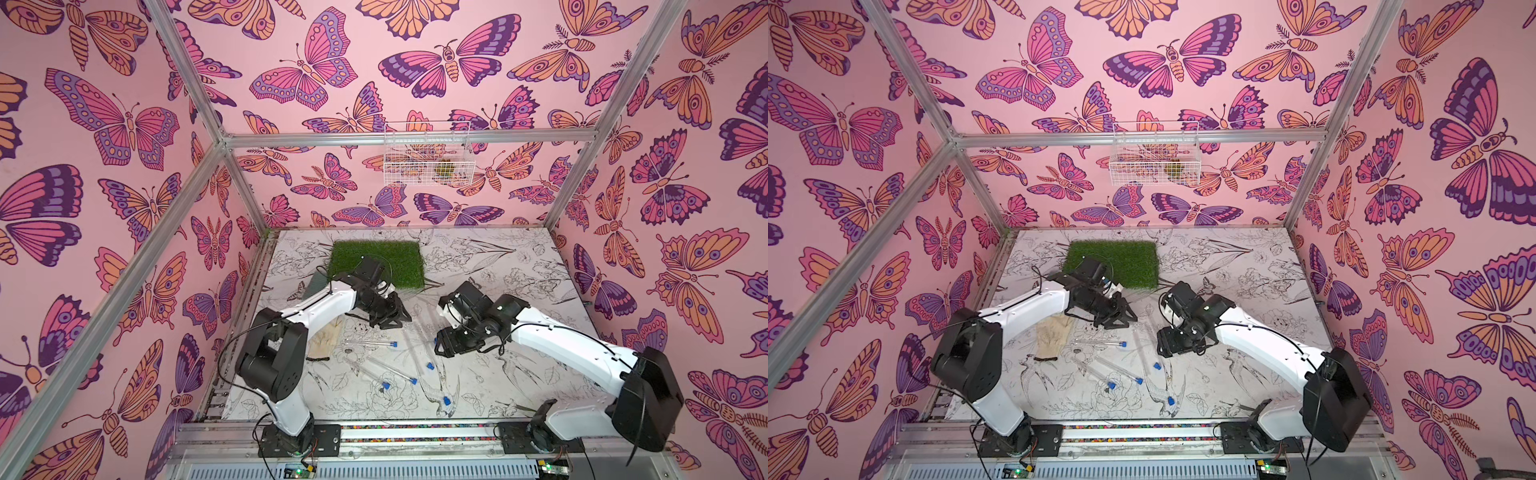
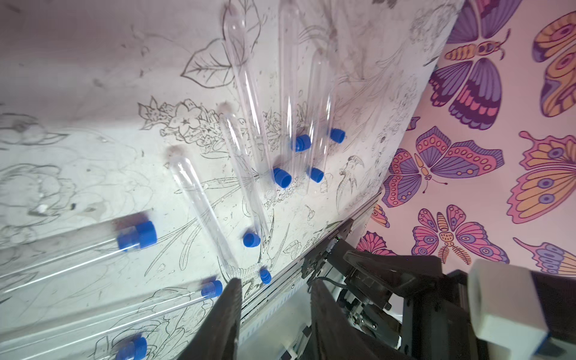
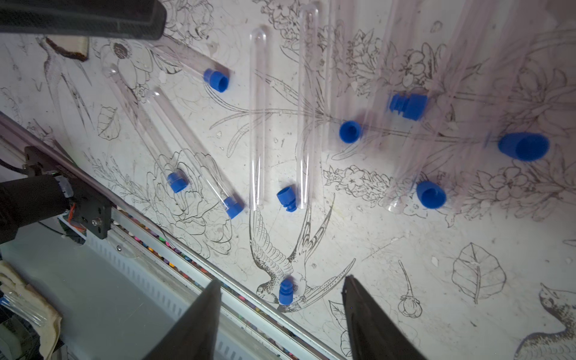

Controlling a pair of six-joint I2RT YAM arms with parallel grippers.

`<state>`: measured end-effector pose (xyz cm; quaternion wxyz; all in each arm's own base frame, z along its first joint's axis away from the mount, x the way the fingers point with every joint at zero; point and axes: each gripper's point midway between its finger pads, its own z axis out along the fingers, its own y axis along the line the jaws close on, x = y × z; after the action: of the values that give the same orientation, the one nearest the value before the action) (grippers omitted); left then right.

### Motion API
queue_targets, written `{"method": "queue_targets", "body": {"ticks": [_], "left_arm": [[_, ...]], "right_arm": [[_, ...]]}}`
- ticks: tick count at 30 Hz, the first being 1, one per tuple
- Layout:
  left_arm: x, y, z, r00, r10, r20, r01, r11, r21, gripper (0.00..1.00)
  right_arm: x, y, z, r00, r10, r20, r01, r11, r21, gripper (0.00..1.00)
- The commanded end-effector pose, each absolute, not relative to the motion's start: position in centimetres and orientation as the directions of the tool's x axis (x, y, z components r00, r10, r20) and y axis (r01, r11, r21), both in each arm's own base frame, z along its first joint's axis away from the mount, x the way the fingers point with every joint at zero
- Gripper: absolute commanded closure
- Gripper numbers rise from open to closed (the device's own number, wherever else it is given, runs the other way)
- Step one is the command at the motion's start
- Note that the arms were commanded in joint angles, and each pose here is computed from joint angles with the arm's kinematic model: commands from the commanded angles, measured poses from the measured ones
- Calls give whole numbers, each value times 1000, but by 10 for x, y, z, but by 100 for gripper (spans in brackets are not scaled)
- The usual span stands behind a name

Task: Remove stoppers from test tubes
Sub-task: Pick up the test tube at the center of the board.

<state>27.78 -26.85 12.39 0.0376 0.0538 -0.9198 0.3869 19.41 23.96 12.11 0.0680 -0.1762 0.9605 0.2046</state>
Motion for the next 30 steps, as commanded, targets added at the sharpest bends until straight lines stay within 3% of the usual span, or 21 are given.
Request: {"method": "queue_targets", "body": {"ticks": [1, 16, 25, 30], "left_arm": [[268, -242, 131, -987, -127, 98, -160, 708, -688, 59], [213, -156, 150, -940, -340, -27, -225, 679, -698, 56], [197, -142, 155, -921, -386, -53, -238, 665, -708, 54], [194, -141, 151, -925, -378, -48, -238, 671, -702, 54]], "right_arm": [[201, 256, 130, -899, -371, -232, -436, 807, 399, 35], [196, 335, 98, -734, -663, -144, -673, 683, 283, 34], [212, 362, 70, -621, -775, -118, -784, 614, 94, 33], [223, 373, 63, -596, -796, -103, -803, 593, 67, 33]]}}
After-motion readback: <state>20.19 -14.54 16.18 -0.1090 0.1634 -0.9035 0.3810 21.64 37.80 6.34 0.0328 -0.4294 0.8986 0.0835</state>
